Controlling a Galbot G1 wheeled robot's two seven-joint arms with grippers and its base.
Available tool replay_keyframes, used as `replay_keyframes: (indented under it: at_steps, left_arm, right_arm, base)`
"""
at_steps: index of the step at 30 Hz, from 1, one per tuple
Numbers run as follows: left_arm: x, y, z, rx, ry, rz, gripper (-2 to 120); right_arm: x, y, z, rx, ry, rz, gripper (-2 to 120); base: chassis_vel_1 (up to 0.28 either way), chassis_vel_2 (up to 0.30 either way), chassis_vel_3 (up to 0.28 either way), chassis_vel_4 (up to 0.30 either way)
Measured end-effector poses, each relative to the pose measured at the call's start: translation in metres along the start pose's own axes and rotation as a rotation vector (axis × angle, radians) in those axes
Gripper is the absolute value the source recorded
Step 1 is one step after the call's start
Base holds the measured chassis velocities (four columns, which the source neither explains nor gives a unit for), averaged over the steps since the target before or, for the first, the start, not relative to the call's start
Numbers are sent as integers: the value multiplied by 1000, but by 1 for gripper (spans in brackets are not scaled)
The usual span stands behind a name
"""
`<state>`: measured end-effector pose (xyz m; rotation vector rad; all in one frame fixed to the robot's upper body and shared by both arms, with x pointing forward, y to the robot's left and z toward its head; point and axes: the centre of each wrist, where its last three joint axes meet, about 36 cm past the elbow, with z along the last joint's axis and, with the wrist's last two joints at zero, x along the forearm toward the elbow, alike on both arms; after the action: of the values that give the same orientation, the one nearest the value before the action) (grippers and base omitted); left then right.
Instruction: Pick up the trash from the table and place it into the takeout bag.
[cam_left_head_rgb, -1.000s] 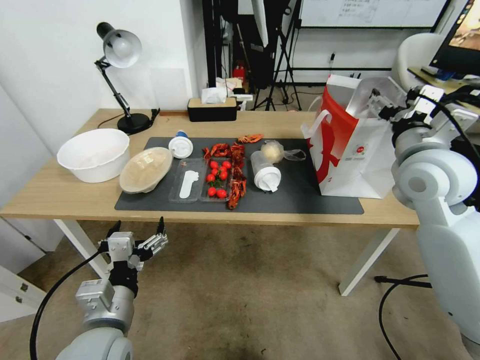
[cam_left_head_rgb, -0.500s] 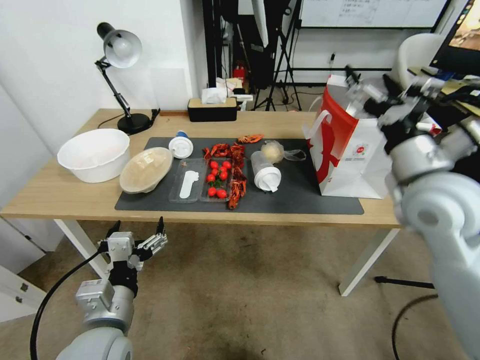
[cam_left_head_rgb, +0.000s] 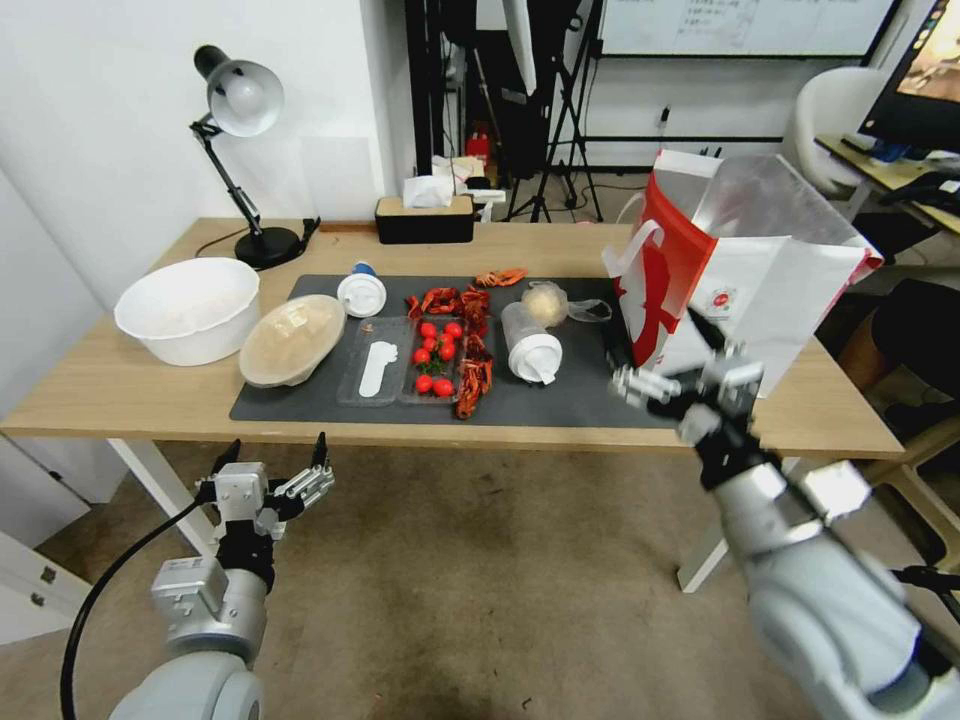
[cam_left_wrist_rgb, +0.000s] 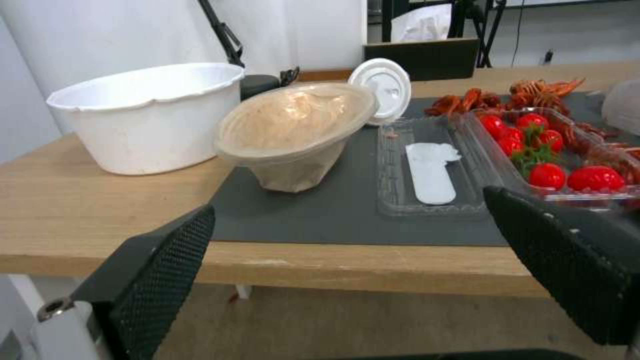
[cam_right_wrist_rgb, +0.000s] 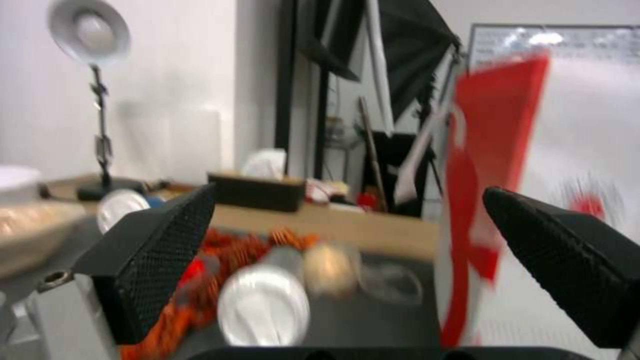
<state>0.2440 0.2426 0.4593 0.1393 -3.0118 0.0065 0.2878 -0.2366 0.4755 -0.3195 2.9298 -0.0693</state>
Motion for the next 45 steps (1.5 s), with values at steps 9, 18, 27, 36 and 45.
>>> replay_keyframes:
  at_steps: [9, 18, 27, 36, 45]
  left_arm:
    - [-3, 1, 4, 10, -19, 9, 100]
    - [-5, 3, 11, 17, -69, 42, 100]
    - [-5, 4, 12, 15, -79, 49, 100]
    - [-6, 3, 12, 15, -81, 55, 100]
    - [-6, 3, 13, 15, -82, 57, 100]
  right_arm:
    - [35, 21, 46, -1, 79, 94, 100]
    - [59, 38, 83, -19, 166, 144, 100]
    - [62, 43, 90, -22, 185, 157, 100]
    - [22, 45, 70, -59, 151, 187, 100]
    - [-47, 43, 55, -183, 179, 100, 100]
  base:
    - [0, 0, 0, 0]
    - [0, 0, 0, 0]
    - [0, 0, 0, 0]
    - [0, 0, 0, 0]
    - [0, 0, 0, 0]
